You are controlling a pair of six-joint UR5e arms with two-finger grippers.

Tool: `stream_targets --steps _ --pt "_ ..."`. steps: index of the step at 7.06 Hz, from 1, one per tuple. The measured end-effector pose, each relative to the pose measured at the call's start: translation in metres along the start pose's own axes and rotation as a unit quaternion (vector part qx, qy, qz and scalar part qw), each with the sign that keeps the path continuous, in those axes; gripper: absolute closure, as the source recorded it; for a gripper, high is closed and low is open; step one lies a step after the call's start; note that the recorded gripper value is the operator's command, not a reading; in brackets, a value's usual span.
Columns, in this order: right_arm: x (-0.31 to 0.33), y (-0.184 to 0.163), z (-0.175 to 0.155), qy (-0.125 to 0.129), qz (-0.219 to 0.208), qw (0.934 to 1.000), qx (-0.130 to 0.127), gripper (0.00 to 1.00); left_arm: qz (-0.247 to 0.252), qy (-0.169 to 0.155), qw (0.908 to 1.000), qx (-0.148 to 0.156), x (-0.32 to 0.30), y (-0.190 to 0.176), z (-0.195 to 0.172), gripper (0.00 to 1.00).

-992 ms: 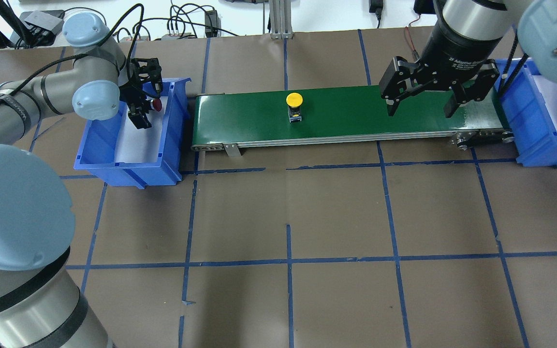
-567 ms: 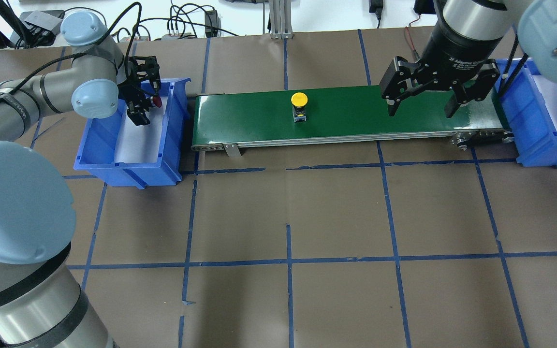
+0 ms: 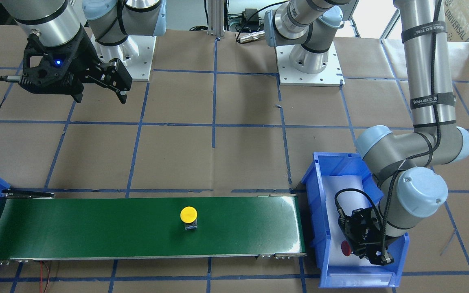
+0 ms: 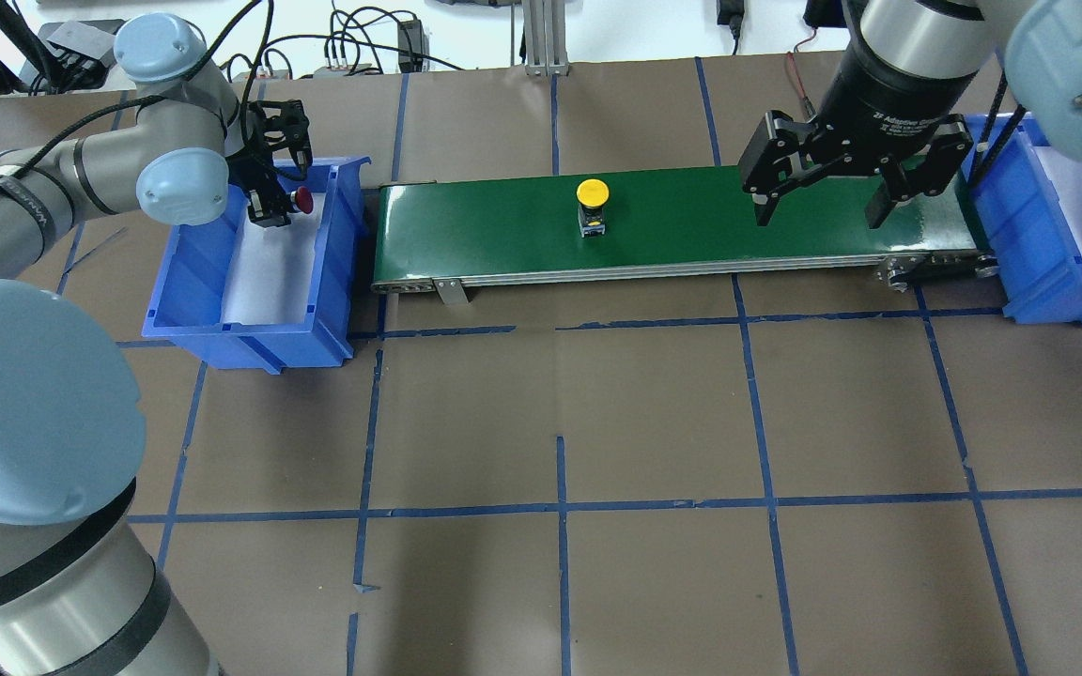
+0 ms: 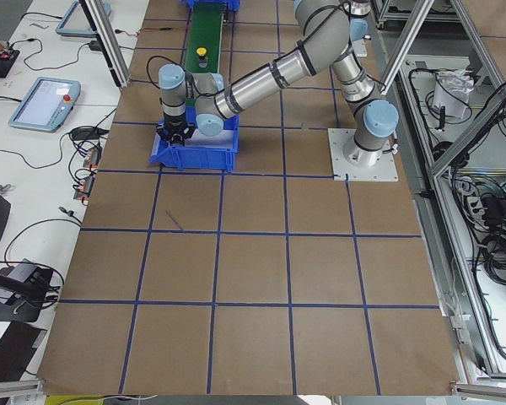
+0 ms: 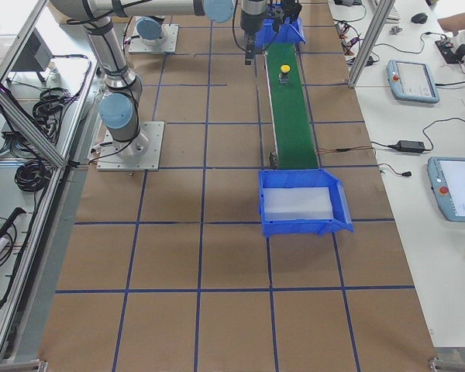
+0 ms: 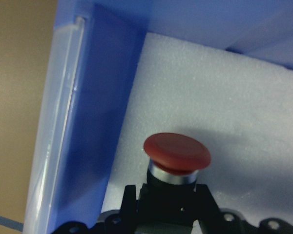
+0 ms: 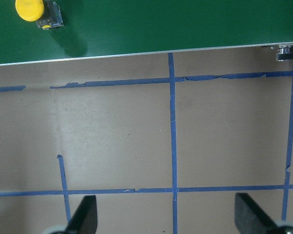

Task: Transport two buttons from left to right
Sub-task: 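Lower the left gripper into the bin and grasp the red mushroom button, then carry the red button onto the conveyor belt with the left gripper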

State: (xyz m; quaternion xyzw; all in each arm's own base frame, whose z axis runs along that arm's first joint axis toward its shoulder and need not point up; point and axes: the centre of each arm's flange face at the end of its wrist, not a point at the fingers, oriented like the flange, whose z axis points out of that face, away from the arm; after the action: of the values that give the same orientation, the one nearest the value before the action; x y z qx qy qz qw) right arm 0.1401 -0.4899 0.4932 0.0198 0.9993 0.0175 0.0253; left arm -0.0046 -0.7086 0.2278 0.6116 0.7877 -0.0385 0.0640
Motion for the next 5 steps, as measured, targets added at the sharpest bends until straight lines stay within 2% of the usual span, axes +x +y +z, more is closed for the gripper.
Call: stream_targets --steps 2,4,5 --pt "0.000 0.000 0.000 0.000 0.000 1.0000 0.000 0.00 0.001 -0.007 0.9999 0.008 0.007 -0.005 -0.050 0.74" --pt "0.000 0.000 0.000 0.000 0.000 1.0000 0.000 0.00 0.001 -0.006 0.9999 0.015 0.028 -0.011 -0.118 0.74" --pt "0.000 0.000 0.000 0.000 0.000 1.0000 0.000 0.00 0.000 -0.006 0.9998 0.018 0.043 -0.026 -0.140 0.74"
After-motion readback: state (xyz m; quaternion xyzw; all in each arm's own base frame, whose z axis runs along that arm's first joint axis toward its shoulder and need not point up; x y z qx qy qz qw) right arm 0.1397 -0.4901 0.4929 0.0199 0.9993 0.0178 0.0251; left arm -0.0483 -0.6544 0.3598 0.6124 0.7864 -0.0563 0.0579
